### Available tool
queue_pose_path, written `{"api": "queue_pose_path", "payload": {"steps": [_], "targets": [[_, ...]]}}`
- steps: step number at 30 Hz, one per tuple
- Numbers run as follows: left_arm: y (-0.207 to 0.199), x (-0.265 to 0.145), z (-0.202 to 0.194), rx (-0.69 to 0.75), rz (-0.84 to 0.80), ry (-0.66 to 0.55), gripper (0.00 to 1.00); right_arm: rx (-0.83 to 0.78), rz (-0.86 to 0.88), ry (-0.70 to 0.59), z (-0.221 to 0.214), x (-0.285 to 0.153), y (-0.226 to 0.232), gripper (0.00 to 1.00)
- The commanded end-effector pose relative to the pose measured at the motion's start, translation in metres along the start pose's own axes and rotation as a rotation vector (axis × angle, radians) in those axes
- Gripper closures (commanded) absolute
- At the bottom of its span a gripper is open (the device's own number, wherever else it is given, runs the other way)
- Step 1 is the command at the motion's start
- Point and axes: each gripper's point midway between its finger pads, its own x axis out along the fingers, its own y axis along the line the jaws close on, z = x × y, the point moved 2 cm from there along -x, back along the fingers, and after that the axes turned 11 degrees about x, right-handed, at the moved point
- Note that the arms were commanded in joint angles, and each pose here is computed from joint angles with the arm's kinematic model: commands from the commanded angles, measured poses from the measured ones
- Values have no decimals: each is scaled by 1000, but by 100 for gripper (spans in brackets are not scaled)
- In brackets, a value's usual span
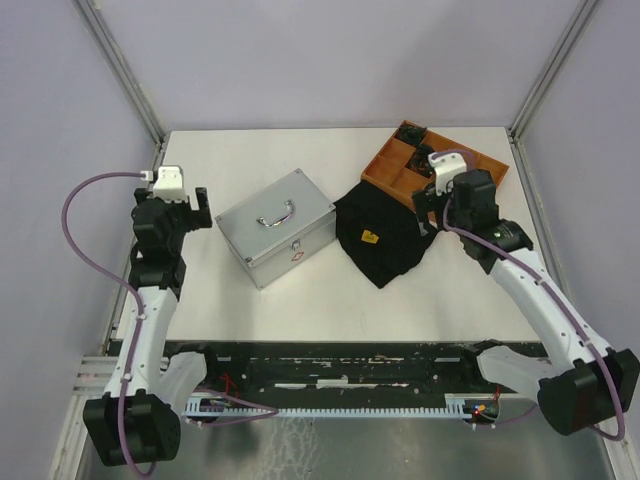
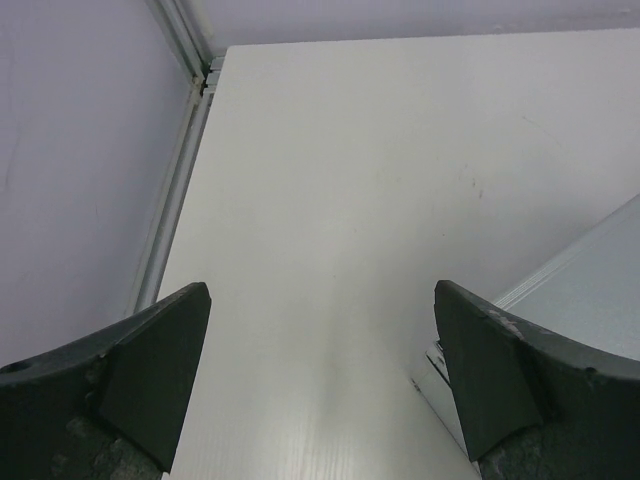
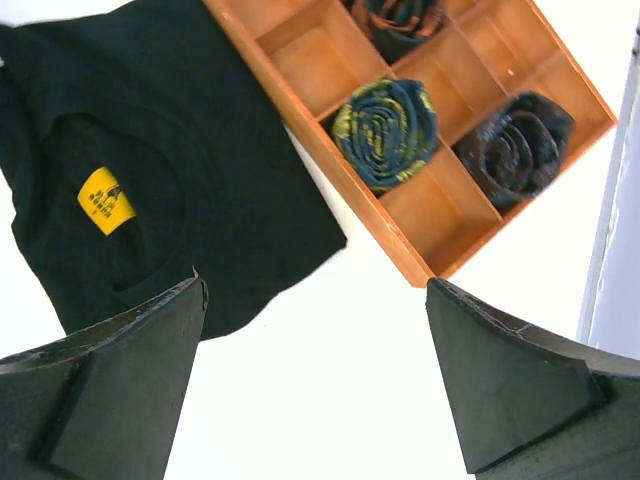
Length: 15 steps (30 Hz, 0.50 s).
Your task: Organize the medicine kit
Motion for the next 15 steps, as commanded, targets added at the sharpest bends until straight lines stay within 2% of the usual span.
{"api": "queue_pose_path", "payload": {"steps": [1, 9, 15], "targets": [[3, -3, 19, -83, -19, -102, 0, 169, -48, -40, -2, -20, -18, 0], [-2, -6, 10, -126, -51, -131, 0, 128, -135, -140, -6, -42, -39, 0], [-5, -16, 6, -148, -37, -207, 0, 86, -148, -131, -5, -48, -43, 0]]}}
